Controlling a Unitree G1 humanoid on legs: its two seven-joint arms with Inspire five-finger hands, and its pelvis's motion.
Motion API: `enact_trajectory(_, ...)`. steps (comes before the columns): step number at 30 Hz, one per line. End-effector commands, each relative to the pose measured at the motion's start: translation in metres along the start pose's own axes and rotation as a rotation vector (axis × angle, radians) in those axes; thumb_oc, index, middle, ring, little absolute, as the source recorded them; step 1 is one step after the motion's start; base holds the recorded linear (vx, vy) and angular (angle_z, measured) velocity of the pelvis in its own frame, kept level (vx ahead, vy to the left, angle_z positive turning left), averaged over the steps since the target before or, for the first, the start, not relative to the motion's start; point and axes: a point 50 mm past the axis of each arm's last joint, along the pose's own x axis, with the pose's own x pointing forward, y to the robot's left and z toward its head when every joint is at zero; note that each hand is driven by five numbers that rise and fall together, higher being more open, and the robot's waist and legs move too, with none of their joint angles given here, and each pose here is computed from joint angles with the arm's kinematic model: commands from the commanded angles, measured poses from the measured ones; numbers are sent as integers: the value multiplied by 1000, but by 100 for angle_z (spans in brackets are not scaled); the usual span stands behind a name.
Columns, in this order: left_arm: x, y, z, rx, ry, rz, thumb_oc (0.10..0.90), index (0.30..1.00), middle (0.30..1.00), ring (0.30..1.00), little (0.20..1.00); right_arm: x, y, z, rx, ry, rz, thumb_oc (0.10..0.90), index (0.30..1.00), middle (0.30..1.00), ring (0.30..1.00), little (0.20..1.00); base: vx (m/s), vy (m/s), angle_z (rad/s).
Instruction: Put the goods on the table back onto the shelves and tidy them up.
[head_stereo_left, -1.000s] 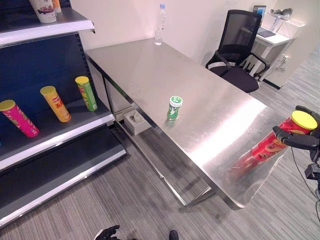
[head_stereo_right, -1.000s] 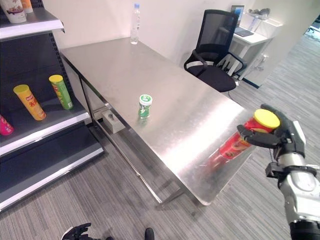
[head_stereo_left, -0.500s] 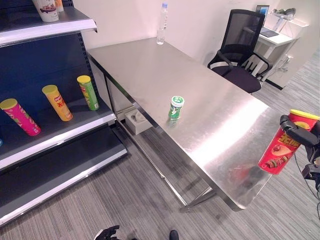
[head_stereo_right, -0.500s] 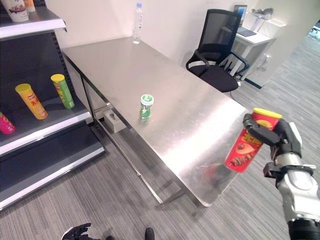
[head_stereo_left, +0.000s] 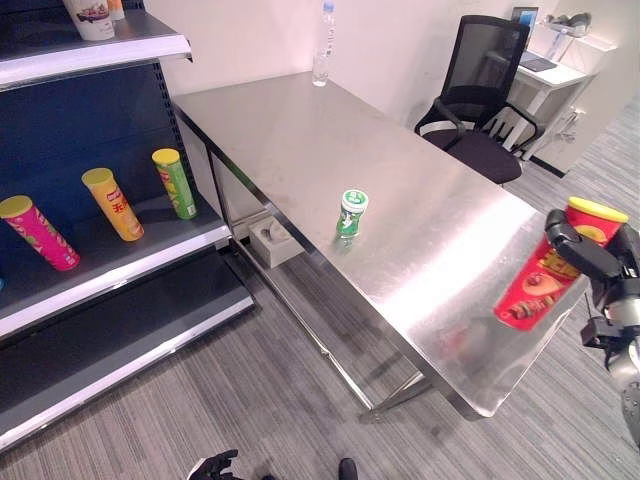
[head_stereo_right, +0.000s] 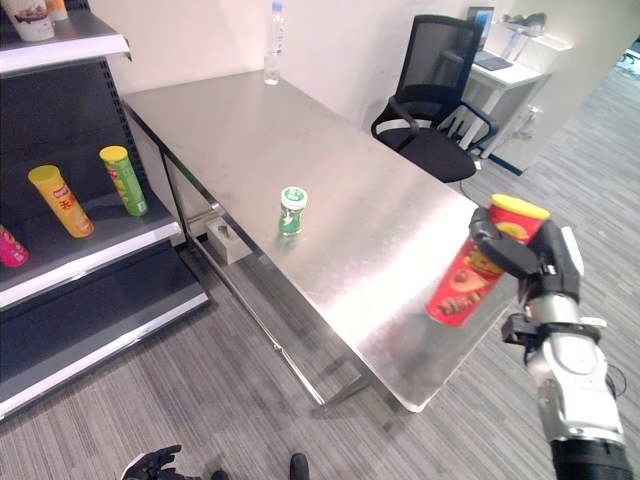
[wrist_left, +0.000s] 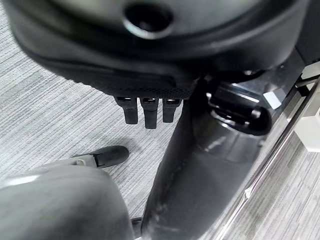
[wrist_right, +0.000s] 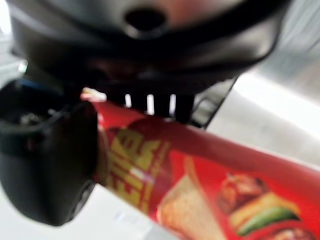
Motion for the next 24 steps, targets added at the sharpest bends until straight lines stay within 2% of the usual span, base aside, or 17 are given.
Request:
enact_trajectory(1,0,30,21,21,-84,70,800,900,900,900,900,27,4,106,42,-542,-21,400,300,300,300,300,-95,2,-8)
enact_trajectory(7,-1,31,17,1,-79,78,800,900,900,900,900,29,28,122,80,-622,91,400,300,300,300,300,-64,-18,-3)
enact_trajectory(10,-1,27,15,-11,-78,63,800,900,900,900,900,24,27,124,65,-634,101,400,300,300,300,300,26,-82,36)
enact_trajectory(19,0,11,15,-87,-93,35,800,900,900,900,900,15,24,140,4,-694,105,400,300,300,300,300,0,-54,95)
enact_trajectory(24,0,17,15,-119,-90,69,800,900,900,900,900,13,26,151,-13,-748,98,400,300,300,300,300,-21,146,81)
